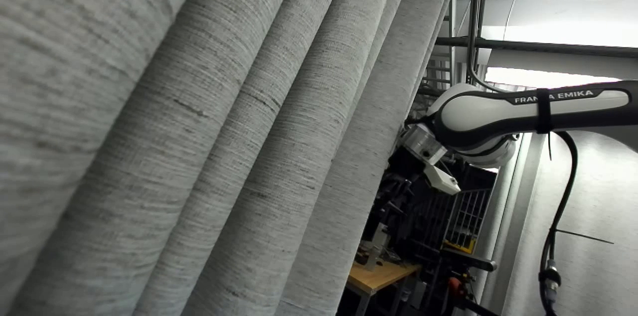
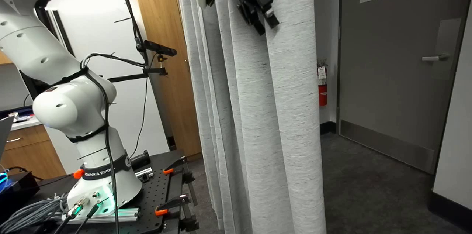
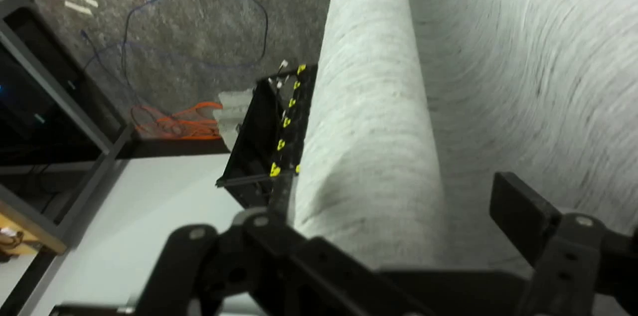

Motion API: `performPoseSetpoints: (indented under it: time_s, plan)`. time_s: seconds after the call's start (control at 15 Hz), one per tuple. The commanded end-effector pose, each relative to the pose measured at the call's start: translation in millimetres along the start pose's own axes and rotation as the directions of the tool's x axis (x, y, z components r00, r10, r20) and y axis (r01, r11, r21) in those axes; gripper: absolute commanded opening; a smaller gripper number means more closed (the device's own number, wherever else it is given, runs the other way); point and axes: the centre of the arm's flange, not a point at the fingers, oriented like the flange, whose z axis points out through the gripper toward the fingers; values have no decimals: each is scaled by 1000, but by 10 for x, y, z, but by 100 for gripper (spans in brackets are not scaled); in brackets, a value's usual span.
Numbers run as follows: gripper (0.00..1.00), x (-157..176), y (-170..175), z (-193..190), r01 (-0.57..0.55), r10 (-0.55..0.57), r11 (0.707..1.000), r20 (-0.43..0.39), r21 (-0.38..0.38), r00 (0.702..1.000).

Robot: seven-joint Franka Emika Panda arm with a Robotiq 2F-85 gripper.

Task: Pull the the grey curtain to the right.

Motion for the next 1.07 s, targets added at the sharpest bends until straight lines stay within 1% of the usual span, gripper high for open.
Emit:
performPoseSetpoints:
  time_s: [0.0,0.07,0.2,0.33,0.53,0.67,0.8,0.93,1.0]
  plan:
    - [100,116,99,-341,-48,41,998,-195,-31,980]
    - [100,161,108,-430,-57,46,998,-250,-38,967]
    - [100,241,133,-623,-76,53,996,-360,-47,931]
    - [100,327,147,-838,-94,57,994,-467,-55,883]
    - [100,413,174,-1114,-118,53,991,-601,-69,797]
    - [100,423,215,-1247,-139,41,986,-672,-94,739]
    - [100,381,263,-1307,-163,6,976,-731,-144,682]
    - [100,383,292,-1351,-175,-26,968,-767,-179,641]
    - [100,384,309,-1366,-182,-36,964,-779,-191,626]
